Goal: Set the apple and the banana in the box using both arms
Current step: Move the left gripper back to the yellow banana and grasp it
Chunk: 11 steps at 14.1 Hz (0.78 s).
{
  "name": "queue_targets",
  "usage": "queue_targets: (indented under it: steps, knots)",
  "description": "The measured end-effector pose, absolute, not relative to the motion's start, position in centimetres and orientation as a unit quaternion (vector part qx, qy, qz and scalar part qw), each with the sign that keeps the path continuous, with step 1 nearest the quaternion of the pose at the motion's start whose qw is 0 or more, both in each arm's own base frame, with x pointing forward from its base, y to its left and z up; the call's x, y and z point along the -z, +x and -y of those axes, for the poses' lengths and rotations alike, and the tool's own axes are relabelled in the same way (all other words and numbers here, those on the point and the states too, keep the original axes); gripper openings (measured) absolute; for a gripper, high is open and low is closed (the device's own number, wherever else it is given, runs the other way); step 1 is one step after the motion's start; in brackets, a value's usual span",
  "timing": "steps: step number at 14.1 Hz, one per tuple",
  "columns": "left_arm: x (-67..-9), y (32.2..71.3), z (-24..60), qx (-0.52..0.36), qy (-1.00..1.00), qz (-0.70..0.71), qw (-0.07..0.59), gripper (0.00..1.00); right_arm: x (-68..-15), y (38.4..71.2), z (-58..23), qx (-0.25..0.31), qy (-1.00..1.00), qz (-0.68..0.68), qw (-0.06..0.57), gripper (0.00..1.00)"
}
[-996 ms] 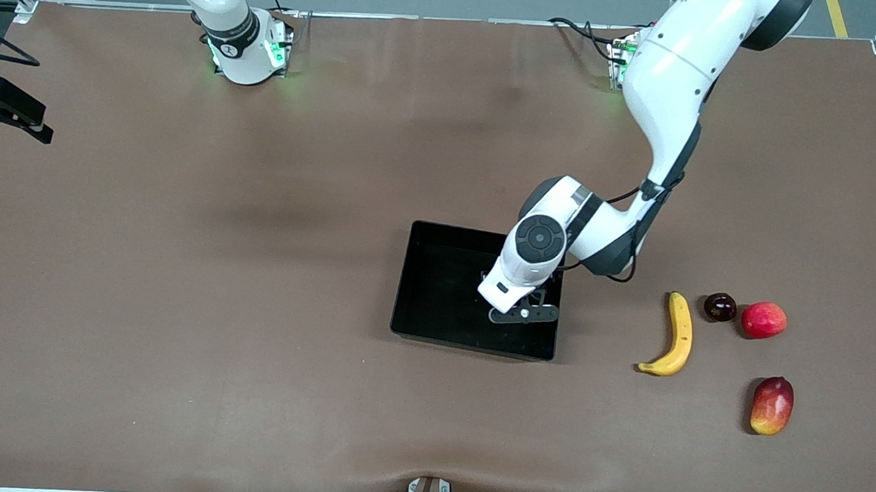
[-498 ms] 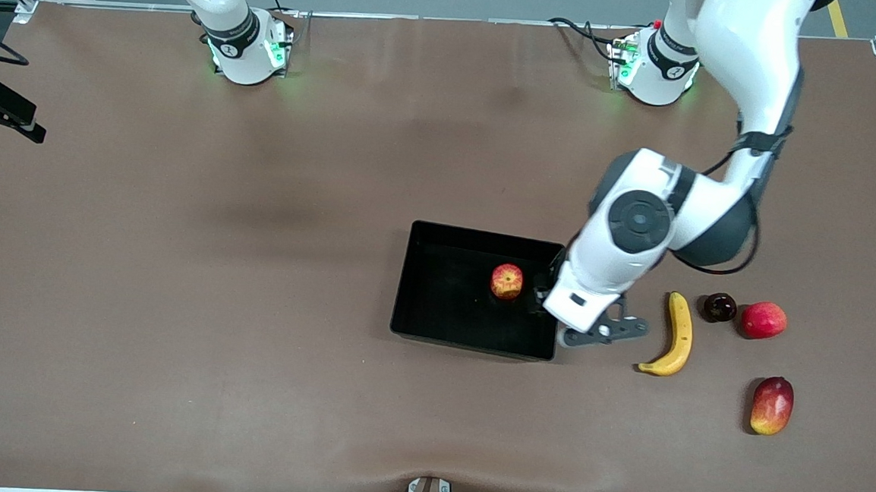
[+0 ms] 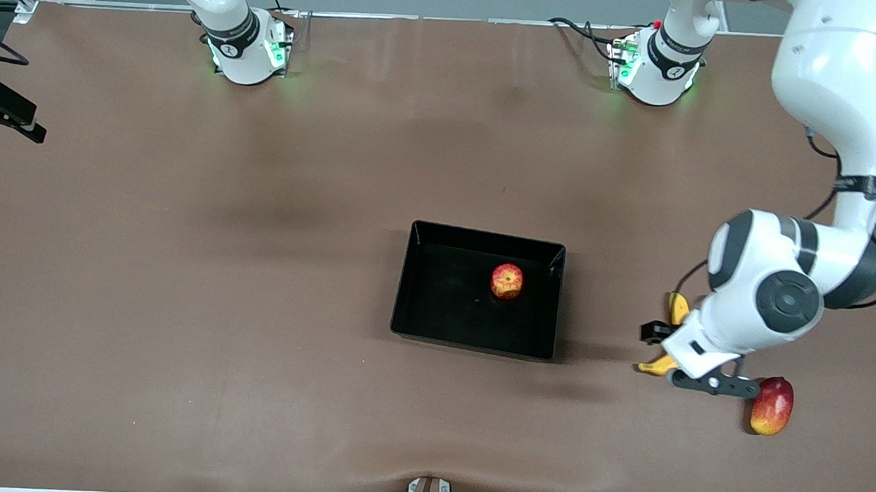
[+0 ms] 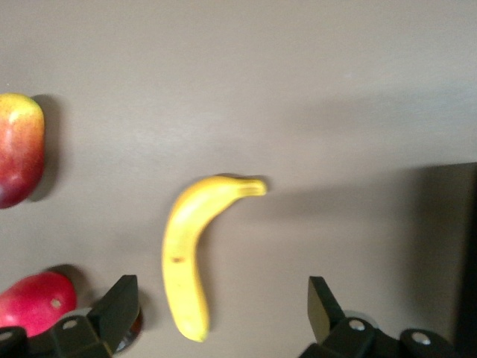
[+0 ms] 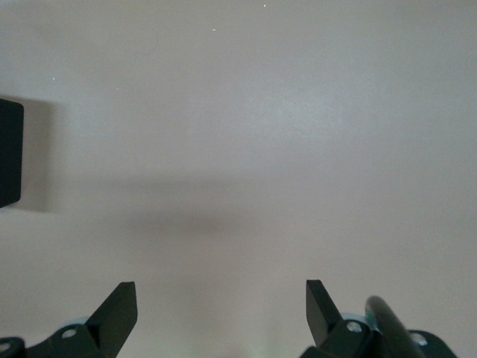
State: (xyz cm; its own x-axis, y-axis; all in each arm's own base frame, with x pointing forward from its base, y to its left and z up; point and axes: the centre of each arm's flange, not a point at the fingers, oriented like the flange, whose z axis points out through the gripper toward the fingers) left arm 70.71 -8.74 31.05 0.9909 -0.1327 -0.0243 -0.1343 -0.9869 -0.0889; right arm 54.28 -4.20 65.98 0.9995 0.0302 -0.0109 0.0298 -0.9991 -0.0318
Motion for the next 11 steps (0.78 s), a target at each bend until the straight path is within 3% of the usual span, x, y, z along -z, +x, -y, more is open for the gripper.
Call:
queue_targets:
  steps: [6,8,11]
  knots:
    - [-20.9,69.2,4.0,-0.009,-0.992,-0.115,0.053,1.00,-66.0,54.3,4.0,-0.005,-1.000,0.016,0.026,1.00]
    - [-19.8,68.8,3.5,-0.018,-0.992,-0.118,0.052,0.84,-66.0,54.3,4.0,-0.005,-1.000,0.015,0.027,1.00]
    - [-18.8,68.5,3.6,-0.026,-0.991,-0.119,0.050,0.51,-66.0,54.3,4.5,-0.004,-1.000,0.011,0.028,1.00]
